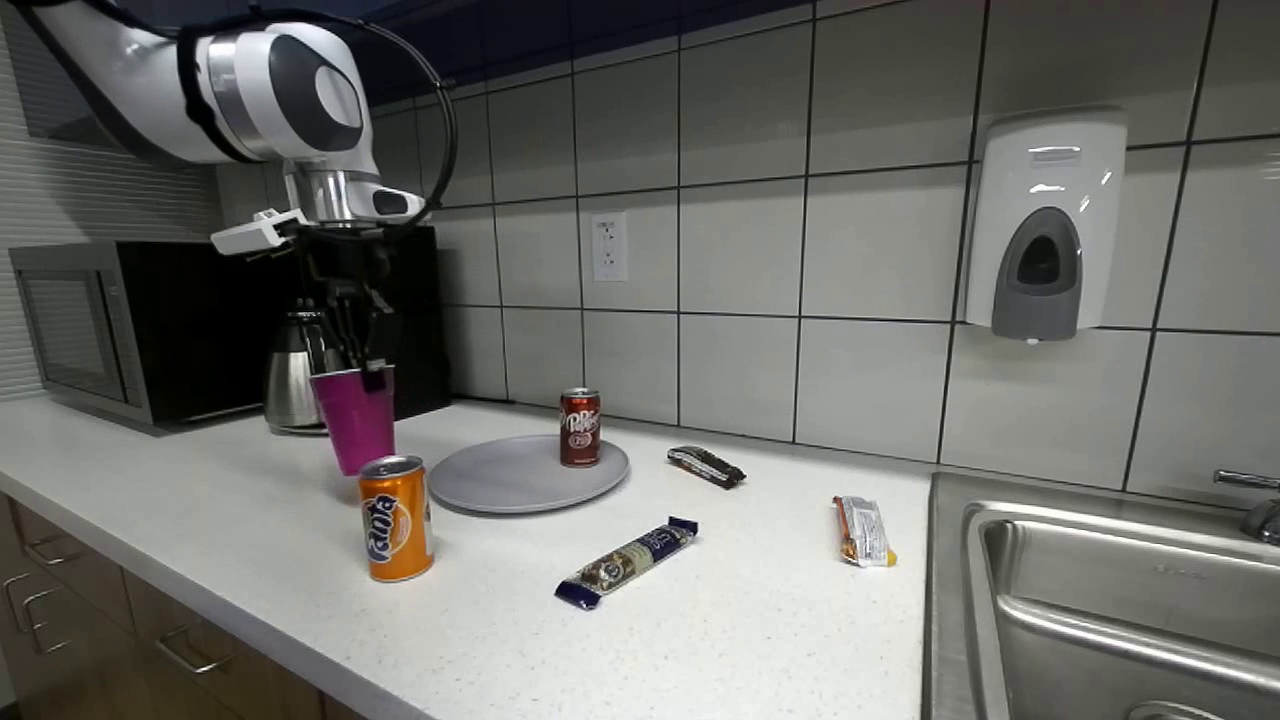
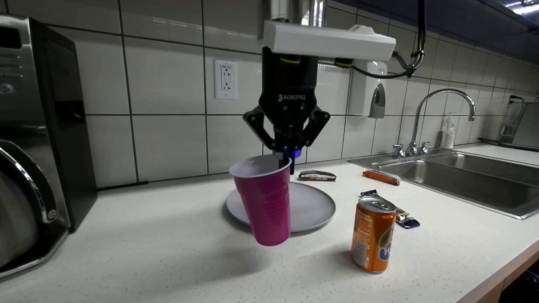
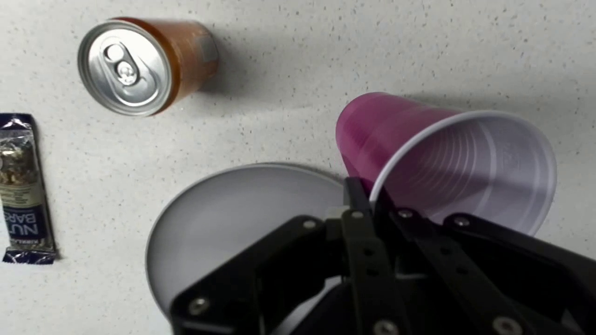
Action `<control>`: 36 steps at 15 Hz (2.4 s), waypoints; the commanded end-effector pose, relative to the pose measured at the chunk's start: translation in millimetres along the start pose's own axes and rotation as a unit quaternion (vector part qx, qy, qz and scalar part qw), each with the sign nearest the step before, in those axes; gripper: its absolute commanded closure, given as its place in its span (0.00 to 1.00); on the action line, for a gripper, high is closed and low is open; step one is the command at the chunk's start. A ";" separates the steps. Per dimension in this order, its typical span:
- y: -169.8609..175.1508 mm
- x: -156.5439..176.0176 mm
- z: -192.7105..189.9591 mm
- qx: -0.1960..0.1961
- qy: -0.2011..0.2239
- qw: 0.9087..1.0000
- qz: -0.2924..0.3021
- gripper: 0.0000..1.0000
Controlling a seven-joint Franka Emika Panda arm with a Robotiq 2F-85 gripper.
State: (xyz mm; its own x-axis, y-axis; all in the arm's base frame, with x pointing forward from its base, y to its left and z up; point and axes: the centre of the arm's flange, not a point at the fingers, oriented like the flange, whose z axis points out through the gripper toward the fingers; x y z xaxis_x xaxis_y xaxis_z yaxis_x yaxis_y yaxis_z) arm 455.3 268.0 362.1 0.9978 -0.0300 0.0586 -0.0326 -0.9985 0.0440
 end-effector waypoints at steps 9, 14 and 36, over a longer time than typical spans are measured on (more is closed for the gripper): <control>10.0 -39.6 15.6 0.006 -0.040 0.999 -0.001 0.99; 8.5 -39.9 20.0 0.010 -0.046 0.999 -0.004 0.99; 50.8 -15.0 -13.6 0.014 -0.018 1.000 0.020 0.00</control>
State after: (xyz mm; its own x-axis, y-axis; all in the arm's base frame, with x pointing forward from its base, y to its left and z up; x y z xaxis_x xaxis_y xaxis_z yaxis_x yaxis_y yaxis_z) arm 434.4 236.9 363.9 0.9961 -0.0848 0.0258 -0.0853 -0.9962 0.0192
